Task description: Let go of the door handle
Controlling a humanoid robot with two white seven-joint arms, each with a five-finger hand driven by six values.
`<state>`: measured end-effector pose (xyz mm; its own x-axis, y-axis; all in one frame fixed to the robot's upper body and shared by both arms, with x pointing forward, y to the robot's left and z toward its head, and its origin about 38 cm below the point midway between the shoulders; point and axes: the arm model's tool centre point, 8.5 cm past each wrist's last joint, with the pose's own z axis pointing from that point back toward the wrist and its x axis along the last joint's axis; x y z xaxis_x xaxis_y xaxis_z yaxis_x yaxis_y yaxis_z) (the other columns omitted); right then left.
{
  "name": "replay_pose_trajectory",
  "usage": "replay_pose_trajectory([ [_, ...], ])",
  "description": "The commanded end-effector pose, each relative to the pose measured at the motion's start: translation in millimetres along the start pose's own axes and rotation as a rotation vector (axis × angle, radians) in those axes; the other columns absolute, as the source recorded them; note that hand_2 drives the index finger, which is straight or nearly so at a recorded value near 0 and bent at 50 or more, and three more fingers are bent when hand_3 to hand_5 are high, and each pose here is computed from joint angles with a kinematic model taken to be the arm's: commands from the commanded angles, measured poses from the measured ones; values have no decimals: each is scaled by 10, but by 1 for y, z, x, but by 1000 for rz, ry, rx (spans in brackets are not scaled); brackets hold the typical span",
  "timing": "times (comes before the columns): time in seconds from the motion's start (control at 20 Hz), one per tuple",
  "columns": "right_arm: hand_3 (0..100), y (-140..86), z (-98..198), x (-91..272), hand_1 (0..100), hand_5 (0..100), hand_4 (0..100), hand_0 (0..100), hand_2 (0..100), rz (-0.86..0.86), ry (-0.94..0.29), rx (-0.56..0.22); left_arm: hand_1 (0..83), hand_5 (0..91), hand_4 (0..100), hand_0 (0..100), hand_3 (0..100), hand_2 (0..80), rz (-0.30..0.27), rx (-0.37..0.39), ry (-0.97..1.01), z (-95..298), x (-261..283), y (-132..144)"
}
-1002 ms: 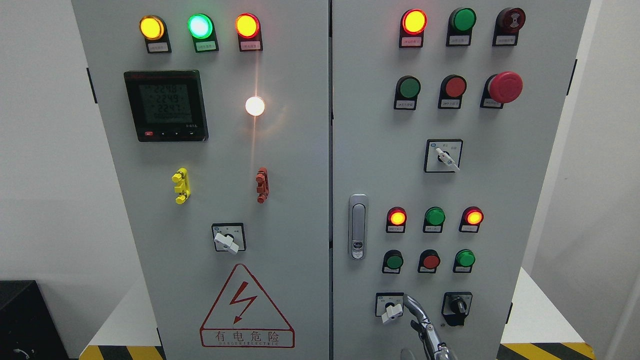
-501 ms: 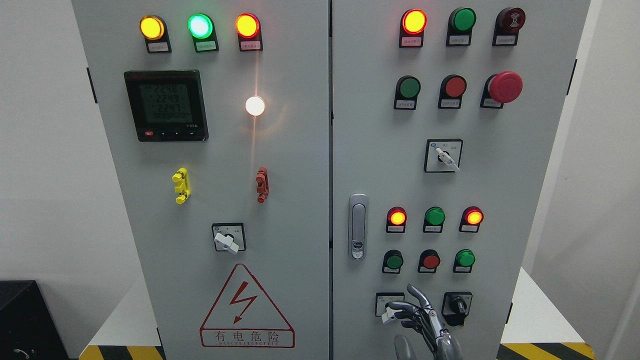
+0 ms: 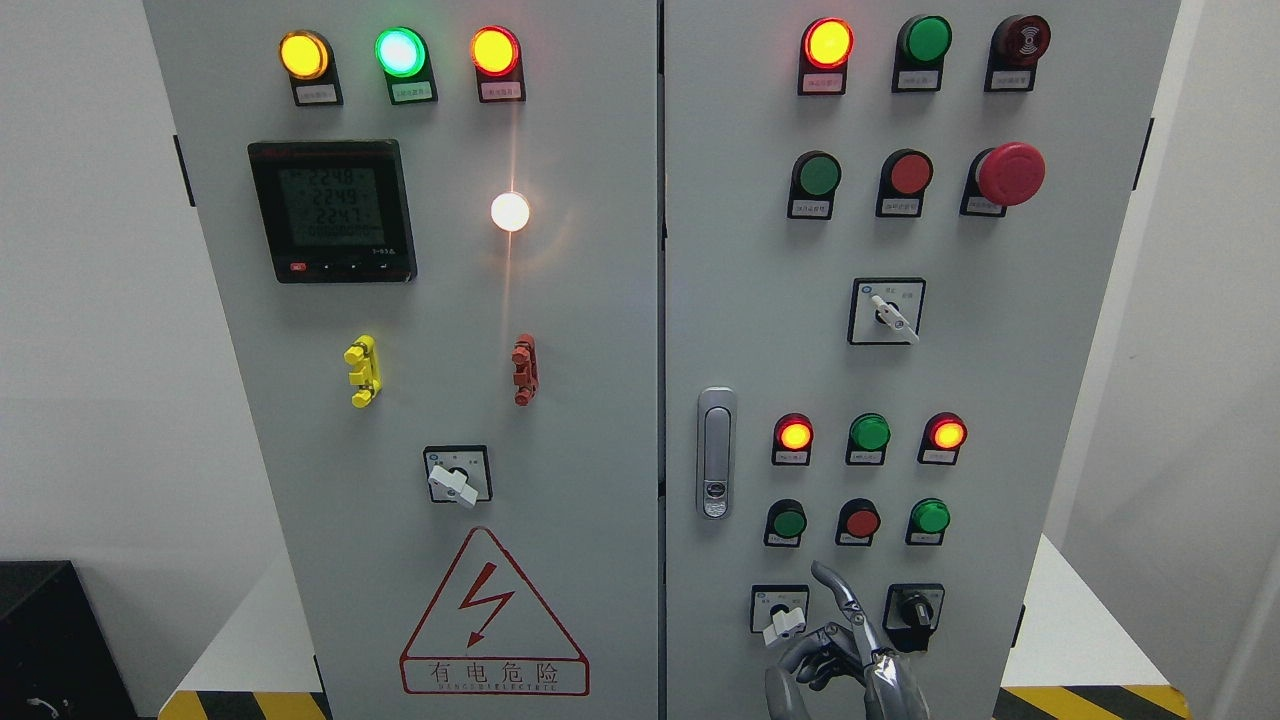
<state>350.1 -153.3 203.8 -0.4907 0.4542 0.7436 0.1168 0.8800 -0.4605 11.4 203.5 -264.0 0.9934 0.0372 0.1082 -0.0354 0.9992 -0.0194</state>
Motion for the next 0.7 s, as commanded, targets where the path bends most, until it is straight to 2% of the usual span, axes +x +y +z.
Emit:
replay_pose_trajectory([
  [0.0,1000,6,-12,-4,274,1000,1000,322,43,193,-23,13,556,0,0,120,0,0,-3,4,2,0,8,1],
  [0.15,1000,8,-13,-4,272,1000,1000,320,53,233,-30,24,556,0,0,120,0,0,-3,4,3,0,7,1],
  [0.5,1000,12,-15,-4,260,1000,1000,316,56,445,-64,4,556,0,0,120,0,0,-3,4,2,0,8,1],
  [0.65,1000,17,-17,-1,253,1000,1000,316,59,521,-83,21,556,0,0,120,0,0,-3,4,3,0,7,1],
])
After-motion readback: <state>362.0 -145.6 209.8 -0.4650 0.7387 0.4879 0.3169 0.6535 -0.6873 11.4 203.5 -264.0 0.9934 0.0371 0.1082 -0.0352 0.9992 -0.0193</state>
